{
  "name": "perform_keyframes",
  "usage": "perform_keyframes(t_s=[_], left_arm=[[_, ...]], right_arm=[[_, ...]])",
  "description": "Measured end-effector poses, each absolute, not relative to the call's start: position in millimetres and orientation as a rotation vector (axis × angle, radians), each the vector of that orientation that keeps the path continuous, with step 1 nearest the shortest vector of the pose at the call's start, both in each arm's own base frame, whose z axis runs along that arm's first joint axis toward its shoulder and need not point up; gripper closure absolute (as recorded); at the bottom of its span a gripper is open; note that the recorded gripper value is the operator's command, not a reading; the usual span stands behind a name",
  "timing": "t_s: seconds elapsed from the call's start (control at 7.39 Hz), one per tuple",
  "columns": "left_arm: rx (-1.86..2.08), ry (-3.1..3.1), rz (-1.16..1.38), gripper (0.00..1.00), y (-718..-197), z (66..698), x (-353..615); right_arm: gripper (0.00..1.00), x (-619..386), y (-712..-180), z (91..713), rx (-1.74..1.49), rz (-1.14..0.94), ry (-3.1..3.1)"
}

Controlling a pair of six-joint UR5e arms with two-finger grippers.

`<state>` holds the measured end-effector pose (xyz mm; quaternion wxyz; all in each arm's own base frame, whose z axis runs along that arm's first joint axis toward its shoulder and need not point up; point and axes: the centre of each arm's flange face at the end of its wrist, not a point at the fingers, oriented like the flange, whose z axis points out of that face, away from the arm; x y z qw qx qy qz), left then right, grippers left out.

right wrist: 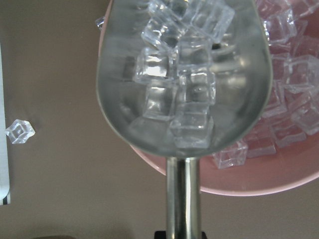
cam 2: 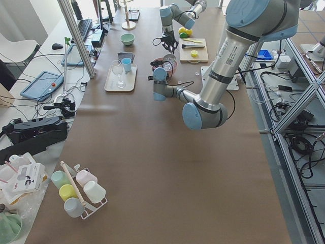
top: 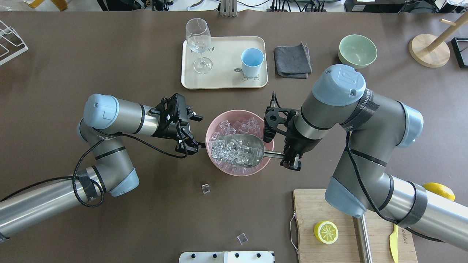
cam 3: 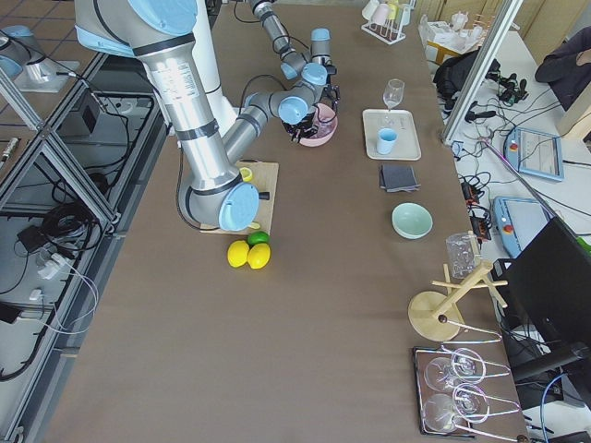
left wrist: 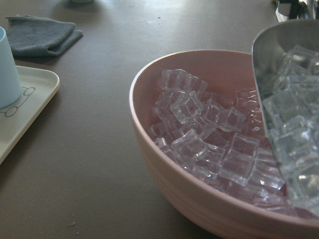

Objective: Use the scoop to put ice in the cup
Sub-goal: 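Drag the scoop through the ice and lift it full with the right gripper, then carry the full scoop to the light-blue cup while the left arm withdraws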

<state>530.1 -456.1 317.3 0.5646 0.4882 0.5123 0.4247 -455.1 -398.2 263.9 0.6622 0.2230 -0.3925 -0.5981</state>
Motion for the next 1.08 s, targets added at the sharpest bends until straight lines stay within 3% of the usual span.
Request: perform_keyframes(t_s=[1.08], left_arm=[[1.108,1.227,1.031,0.01,-460.5,339.8,500.4]], right_arm=[[1.00,-403.3,-412.9,226.8,0.419,-1.261,-0.836]])
